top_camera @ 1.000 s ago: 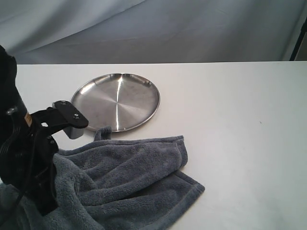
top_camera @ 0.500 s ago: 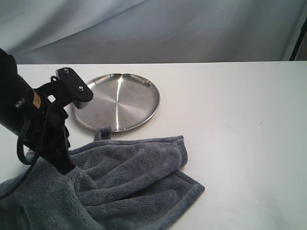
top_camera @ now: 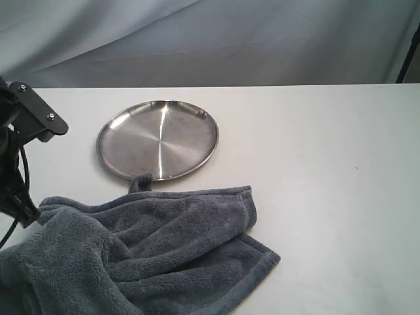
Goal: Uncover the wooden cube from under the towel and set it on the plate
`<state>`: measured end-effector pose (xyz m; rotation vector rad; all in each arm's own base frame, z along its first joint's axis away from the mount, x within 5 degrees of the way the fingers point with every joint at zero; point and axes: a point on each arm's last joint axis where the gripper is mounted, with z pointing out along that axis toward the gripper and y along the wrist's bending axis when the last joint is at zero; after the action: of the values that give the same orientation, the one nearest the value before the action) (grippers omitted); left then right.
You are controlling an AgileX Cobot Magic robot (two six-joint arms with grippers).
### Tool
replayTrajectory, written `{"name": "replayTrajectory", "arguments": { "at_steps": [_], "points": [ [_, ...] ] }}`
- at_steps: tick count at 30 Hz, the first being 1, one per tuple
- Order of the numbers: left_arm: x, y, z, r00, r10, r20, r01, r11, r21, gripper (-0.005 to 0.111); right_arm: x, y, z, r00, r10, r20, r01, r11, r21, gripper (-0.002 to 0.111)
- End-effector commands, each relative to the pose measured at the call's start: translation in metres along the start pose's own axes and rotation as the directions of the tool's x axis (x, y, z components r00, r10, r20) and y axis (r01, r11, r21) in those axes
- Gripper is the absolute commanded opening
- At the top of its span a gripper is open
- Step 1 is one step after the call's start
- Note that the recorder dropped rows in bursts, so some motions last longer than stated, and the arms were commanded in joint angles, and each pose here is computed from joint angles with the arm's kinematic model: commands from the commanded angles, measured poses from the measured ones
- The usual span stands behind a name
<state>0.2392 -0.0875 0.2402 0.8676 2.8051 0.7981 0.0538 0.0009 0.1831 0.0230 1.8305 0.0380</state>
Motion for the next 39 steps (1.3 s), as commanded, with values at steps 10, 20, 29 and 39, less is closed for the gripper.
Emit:
{"name": "replayTrajectory", "arguments": {
  "at_steps": [10,20,29,39],
  "points": [
    [0.005,-0.047,-0.015,0.985,0.166,0.056,-0.171,0.841,0.513,0.0,0.001,0.0,0.0,1.0,-0.006,0.005,0.006,1.0,0.003,0.0],
    [-0.014,-0.059,-0.025,0.972,0.023,0.235,-0.168,0.765,0.621,0.0,0.001,0.0,0.0,1.0,-0.008,0.005,0.008,1.0,0.003,0.0],
    [-0.028,-0.055,-0.027,0.934,-0.077,0.349,-0.155,0.792,0.59,0.0,0.001,0.0,0.0,1.0,-0.008,0.005,0.008,1.0,0.003,0.0],
    [-0.028,-0.052,-0.024,0.932,-0.042,0.359,-0.175,0.817,0.549,0.002,0.001,0.0,0.0,1.0,-0.006,0.005,0.006,1.0,0.003,0.0]
  ]
}}
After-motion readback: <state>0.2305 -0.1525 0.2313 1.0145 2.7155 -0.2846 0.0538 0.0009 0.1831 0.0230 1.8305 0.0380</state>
